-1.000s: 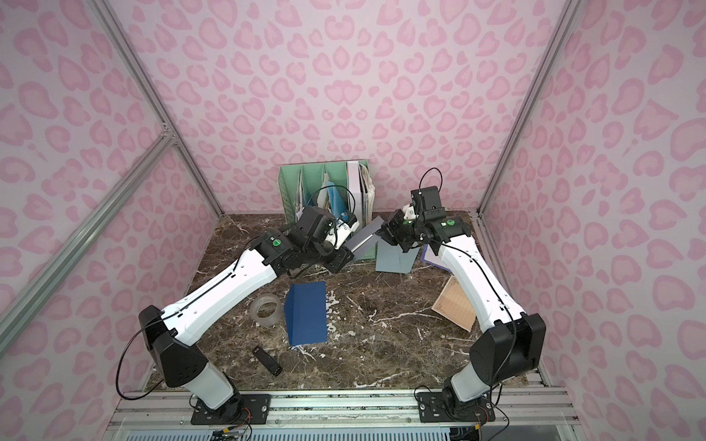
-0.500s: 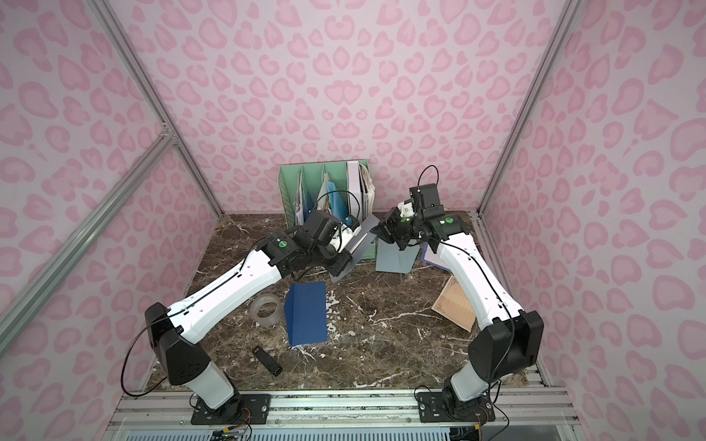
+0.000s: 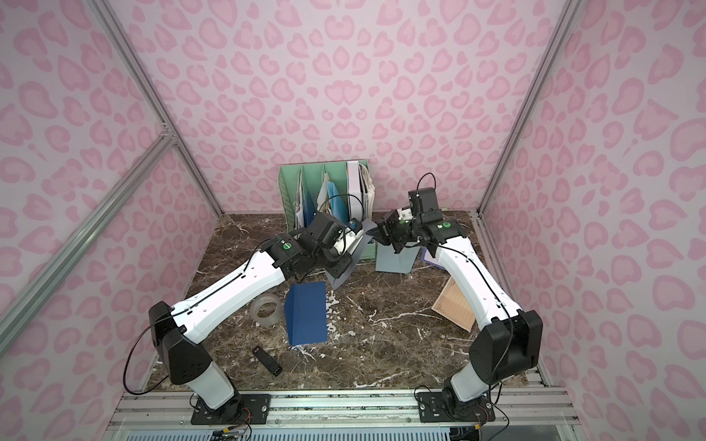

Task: Take the letter paper out of the envelope
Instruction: Take out the letter paper from the envelope.

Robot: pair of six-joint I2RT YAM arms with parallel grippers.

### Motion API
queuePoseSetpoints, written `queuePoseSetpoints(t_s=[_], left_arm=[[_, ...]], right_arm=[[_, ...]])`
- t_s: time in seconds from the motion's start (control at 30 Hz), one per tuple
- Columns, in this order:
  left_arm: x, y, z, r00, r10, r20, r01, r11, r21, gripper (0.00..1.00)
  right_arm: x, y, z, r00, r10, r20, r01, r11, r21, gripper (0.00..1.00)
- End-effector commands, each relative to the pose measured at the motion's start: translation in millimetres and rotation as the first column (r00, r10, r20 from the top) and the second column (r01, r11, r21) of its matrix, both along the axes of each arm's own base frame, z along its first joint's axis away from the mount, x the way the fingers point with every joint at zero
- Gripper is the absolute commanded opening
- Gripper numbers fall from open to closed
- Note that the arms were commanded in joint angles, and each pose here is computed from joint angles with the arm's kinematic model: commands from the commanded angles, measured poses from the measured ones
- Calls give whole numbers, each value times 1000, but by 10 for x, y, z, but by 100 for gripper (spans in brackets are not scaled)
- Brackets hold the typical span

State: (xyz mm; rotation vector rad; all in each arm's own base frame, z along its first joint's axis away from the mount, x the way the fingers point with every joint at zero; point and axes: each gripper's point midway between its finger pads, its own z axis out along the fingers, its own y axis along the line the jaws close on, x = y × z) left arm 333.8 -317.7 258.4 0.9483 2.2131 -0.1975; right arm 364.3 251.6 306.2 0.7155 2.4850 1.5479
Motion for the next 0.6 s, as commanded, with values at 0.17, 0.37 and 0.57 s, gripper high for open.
queuePoseSetpoints(t_s=[0.17, 0.37, 0.57], left_arm=[[38, -14, -25, 1000, 8, 16, -8, 999, 37, 23], [14, -87, -30, 1000, -6, 13, 6, 999, 33, 18], [16, -131, -40, 1000, -6, 13, 6, 999, 33, 6]], right_arm=[[-30, 58, 84, 997, -15, -74, 21, 997, 77, 0], [-38, 52, 45, 994, -26, -104, 34, 996, 77, 0], [-33, 40, 15, 993, -33, -116, 42, 997, 72, 0]])
